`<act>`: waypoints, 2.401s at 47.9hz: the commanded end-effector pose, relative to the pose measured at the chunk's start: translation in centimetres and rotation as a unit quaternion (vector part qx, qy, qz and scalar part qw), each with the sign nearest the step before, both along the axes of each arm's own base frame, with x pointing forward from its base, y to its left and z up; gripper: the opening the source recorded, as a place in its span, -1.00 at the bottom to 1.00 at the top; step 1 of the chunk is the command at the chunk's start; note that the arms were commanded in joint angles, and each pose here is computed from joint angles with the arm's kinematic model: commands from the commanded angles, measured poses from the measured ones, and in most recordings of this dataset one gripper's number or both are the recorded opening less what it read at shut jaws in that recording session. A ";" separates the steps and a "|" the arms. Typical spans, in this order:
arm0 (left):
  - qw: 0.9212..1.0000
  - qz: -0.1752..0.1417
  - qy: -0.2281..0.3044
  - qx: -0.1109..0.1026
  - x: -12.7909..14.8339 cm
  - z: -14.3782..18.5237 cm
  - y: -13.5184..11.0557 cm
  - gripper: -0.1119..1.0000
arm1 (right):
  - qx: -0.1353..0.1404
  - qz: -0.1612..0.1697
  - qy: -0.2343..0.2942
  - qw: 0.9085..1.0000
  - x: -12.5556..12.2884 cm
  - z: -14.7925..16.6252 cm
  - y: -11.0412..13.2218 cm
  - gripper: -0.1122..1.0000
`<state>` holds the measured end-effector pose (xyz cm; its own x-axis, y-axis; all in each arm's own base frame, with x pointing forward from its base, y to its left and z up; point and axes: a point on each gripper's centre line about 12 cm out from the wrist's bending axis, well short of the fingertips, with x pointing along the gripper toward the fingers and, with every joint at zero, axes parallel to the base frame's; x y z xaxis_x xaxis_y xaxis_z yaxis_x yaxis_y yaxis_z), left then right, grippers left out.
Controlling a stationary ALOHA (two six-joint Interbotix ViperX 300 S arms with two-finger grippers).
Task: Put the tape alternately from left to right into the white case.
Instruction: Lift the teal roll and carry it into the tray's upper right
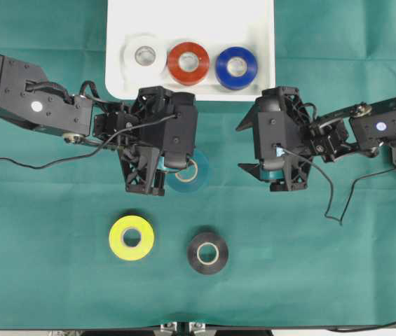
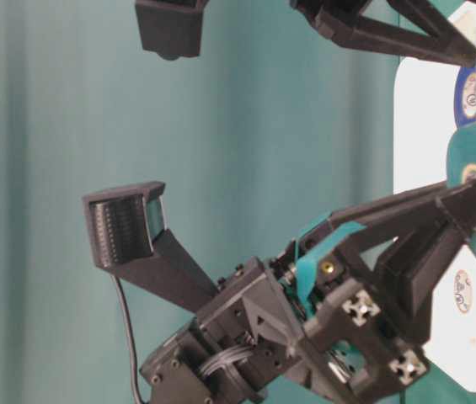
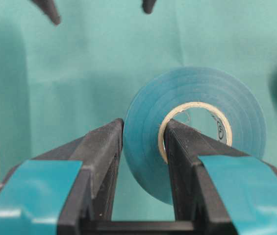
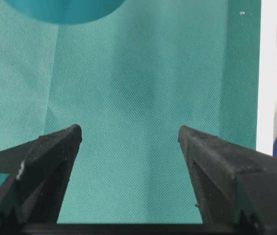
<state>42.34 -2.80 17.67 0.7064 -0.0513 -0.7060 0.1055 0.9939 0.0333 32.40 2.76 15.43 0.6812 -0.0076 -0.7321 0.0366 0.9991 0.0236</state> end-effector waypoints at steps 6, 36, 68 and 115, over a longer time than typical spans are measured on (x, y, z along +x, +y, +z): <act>0.999 0.025 -0.028 0.001 0.4 2.2 2.2 -0.86 | 0.003 0.003 -0.018 1.000 0.2 1.0 0.2 0.77; 0.991 0.119 -0.052 0.006 3.0 3.2 11.0 -0.86 | 0.008 0.006 -0.024 1.000 0.3 1.1 0.3 0.77; 0.985 0.154 -0.055 0.046 5.0 2.5 18.1 -0.86 | 0.008 0.006 -0.024 1.000 0.3 1.1 0.3 0.77; 0.985 0.152 -0.050 0.071 5.7 1.3 20.4 -0.51 | 0.006 0.007 -0.018 1.000 0.3 0.7 0.2 0.77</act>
<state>47.38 17.73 16.41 0.6971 0.2572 -0.6693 -0.2003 0.9661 0.1627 32.45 2.90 15.46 0.6904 0.0044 -0.7234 0.0278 0.9991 0.0326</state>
